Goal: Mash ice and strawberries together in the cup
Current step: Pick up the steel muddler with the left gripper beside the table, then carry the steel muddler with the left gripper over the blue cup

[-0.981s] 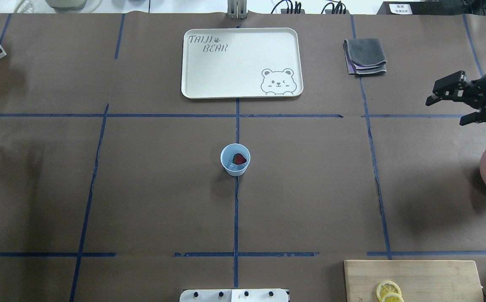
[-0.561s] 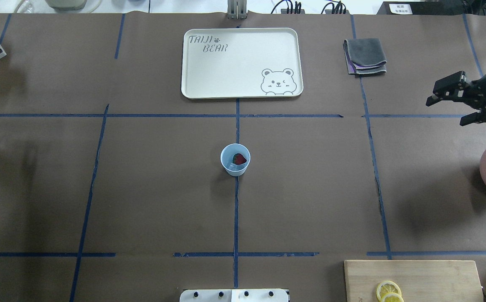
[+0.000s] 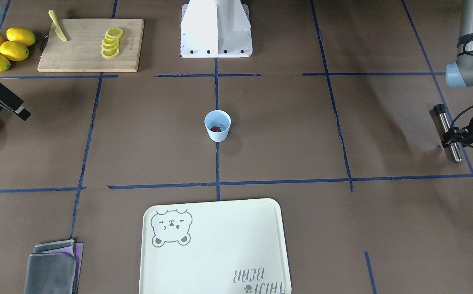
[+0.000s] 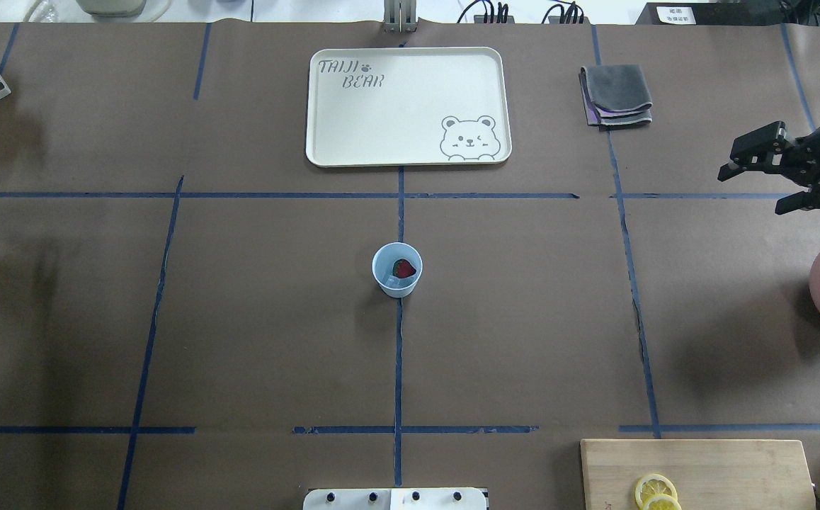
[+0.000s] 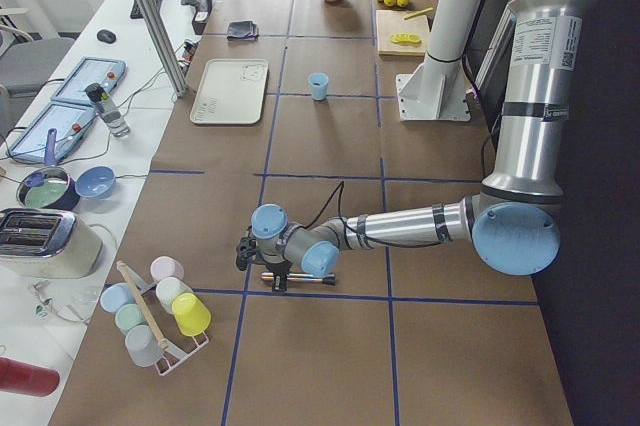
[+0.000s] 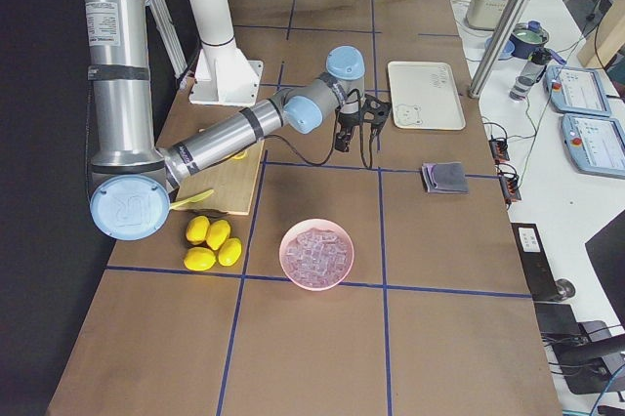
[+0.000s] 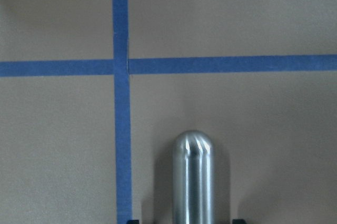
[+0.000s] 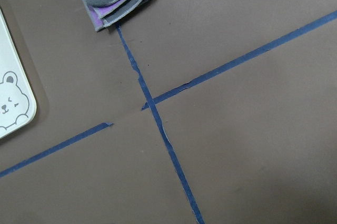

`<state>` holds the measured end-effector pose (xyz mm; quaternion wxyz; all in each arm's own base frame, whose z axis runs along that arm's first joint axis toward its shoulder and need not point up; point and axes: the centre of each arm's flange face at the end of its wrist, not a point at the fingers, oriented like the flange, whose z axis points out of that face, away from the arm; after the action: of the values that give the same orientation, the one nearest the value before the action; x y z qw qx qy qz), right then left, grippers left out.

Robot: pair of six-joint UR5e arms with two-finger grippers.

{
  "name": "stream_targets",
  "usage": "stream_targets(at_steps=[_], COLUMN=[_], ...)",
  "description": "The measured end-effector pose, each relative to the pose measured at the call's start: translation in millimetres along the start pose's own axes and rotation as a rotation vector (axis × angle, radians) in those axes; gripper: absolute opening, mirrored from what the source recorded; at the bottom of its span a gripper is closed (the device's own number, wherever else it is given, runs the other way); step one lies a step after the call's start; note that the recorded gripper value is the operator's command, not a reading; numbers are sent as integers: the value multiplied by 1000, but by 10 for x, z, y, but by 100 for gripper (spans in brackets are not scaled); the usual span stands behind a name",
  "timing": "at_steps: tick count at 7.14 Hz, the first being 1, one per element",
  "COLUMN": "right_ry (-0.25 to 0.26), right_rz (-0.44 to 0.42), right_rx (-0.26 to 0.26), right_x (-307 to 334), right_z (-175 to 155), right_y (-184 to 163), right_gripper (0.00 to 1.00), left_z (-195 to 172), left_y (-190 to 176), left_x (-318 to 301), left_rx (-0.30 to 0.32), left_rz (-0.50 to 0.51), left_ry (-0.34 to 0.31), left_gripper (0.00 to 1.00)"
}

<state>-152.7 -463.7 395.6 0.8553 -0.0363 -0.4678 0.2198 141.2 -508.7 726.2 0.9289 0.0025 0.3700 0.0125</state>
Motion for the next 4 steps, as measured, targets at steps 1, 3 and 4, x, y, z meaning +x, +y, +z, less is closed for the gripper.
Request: stream_targets(at_steps=[1, 3, 4], right_ry=[-4, -10, -11], right_rz=[-1, -1, -2], right_rx=[-7, -15, -15], right_x=[-9, -23, -29], right_z=[-8, -20, -25], right_y=[9, 18, 20], right_gripper=[99, 99, 99], left_z=[9, -29, -135], left_y=[-21, -99, -128], left_x=[34, 173, 347], left_rx=[-3, -5, -11], left_rz=[4, 20, 38], left_ry=[3, 36, 94], left_gripper=[0, 0, 0])
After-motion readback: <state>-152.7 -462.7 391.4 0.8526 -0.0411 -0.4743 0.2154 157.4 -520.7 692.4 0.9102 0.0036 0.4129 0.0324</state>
